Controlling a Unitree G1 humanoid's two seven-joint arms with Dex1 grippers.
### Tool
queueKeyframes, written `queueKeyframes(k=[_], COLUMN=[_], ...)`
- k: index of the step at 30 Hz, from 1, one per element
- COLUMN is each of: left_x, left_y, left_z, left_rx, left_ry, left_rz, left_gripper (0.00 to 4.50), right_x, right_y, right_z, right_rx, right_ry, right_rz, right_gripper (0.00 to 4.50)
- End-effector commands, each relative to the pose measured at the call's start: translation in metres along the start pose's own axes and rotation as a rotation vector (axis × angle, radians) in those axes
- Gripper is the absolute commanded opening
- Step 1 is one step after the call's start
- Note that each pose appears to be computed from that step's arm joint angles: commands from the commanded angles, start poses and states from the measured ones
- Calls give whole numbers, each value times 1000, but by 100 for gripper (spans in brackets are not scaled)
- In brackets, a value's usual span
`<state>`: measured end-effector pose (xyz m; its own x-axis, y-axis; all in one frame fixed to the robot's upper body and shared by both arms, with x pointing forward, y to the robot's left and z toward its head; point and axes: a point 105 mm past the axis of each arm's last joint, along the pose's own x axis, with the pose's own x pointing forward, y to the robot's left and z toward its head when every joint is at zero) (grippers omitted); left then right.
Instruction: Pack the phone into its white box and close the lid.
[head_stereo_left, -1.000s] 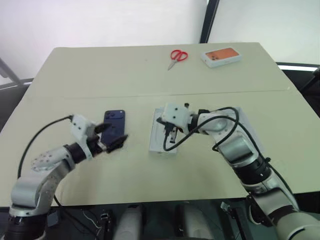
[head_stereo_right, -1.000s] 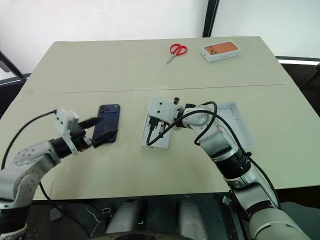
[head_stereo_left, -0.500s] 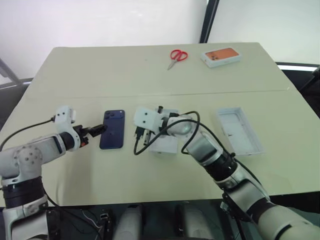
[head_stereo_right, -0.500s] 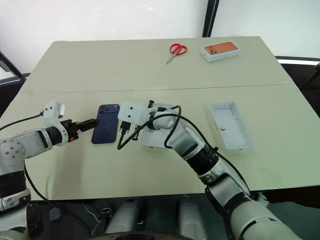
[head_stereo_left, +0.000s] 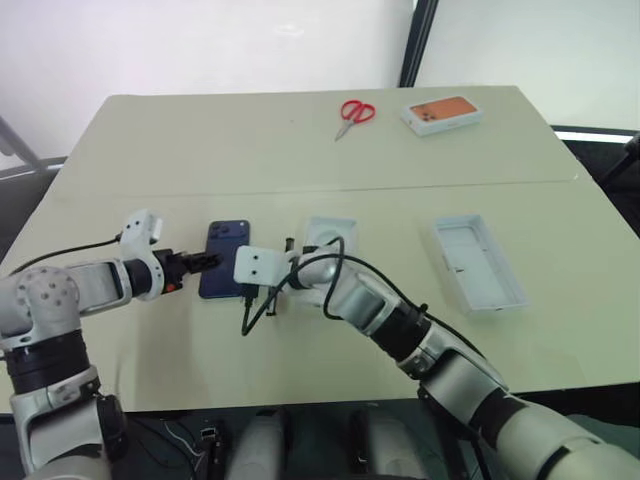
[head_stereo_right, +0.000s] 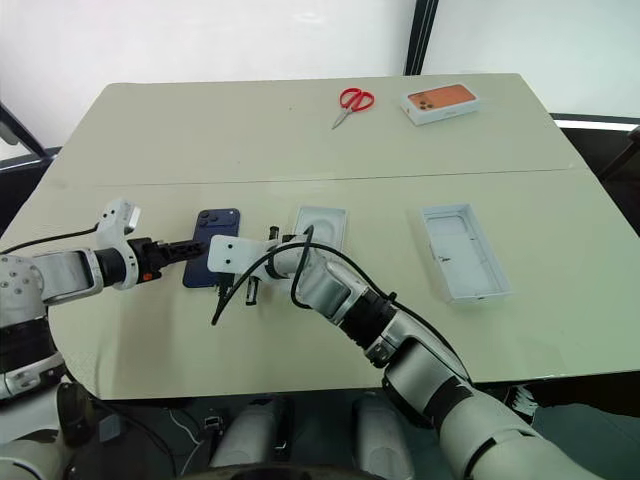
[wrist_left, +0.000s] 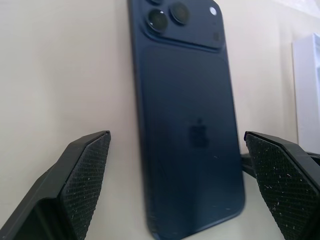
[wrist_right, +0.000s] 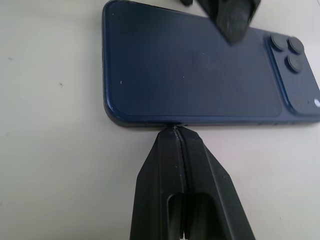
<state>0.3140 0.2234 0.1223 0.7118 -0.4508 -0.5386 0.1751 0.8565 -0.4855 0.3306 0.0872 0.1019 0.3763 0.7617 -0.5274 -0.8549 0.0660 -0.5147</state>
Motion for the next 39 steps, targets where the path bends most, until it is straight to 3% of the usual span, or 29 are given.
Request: queueKeyframes(k=[1,8,22,31,39], left_x=[11,16,14,17,12], left_y=[-11,-19,-37,-44,-24], left_z=[-24,-27,-9,-16,-3], left_rx=[-40,-62,-119,-80,-136], left_ry=[95,84,12,48,-6], left_rz=[-76,-114,-252,-250,-161], left_gripper=[450,450,450,450,450], right_x=[3,3,2,2,0], right_y=[0,-2,1,1,0], right_z=[20,18,11,9,6], right_rx=[-54,-52,-47,-48,-47], right_ry=[-50,-47,-38,-36,-30], right_rz=[-3,-12,-17,-24,-33], right_gripper=[2,2,2,2,2])
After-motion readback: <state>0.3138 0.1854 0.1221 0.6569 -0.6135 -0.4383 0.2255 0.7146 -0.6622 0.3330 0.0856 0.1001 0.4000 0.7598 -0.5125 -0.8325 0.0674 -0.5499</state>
